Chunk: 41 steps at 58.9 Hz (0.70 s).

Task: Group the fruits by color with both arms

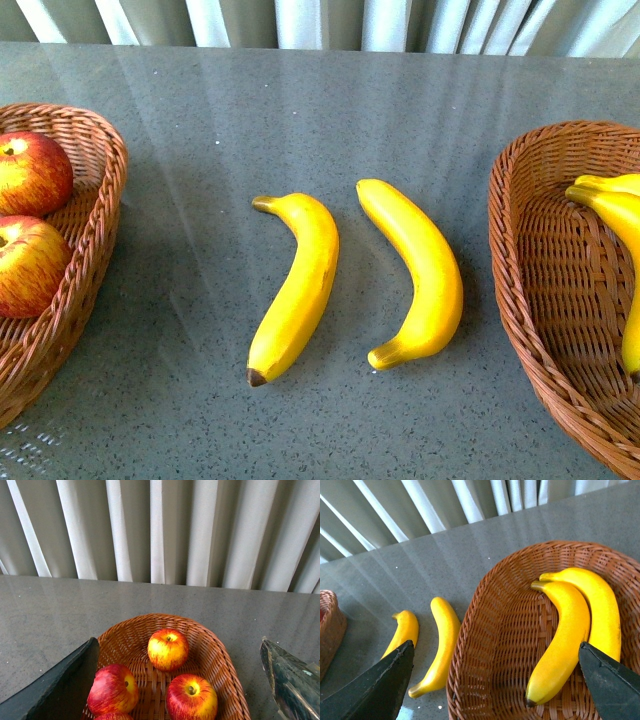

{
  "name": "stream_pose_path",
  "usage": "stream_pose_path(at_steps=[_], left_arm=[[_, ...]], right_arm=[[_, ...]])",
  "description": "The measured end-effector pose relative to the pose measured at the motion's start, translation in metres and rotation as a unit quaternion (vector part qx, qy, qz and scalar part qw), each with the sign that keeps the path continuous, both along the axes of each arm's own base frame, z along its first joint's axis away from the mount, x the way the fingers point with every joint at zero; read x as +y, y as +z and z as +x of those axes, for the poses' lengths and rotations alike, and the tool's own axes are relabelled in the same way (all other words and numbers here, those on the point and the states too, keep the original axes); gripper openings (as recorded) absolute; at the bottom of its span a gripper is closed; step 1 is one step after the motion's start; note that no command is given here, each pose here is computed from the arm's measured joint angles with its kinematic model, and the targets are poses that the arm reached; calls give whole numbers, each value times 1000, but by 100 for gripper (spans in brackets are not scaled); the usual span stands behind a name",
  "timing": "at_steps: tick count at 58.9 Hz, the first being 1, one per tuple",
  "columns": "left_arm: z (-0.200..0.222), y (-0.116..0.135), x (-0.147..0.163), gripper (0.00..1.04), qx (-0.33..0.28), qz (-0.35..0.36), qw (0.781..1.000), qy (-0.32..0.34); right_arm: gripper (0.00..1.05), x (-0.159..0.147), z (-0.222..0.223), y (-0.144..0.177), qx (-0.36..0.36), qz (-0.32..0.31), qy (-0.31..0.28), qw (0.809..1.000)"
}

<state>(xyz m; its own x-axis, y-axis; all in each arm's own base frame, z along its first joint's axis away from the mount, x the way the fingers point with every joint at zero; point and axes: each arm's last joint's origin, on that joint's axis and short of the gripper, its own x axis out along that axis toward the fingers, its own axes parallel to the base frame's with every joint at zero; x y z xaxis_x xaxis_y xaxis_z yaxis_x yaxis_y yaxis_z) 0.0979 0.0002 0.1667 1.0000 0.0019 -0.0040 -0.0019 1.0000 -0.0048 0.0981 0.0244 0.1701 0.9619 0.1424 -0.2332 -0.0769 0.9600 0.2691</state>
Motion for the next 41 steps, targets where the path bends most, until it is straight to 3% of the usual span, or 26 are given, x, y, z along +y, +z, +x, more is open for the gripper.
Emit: stream_pose_path(at_steps=[17,41], left_arm=[[0,0,0,96,0,0,1000,0],[0,0,0,96,0,0,1000,0]], right_arm=[[96,2,0,5,-8,-65,8,998],[96,-11,0,1,13,-63,-1,998]])
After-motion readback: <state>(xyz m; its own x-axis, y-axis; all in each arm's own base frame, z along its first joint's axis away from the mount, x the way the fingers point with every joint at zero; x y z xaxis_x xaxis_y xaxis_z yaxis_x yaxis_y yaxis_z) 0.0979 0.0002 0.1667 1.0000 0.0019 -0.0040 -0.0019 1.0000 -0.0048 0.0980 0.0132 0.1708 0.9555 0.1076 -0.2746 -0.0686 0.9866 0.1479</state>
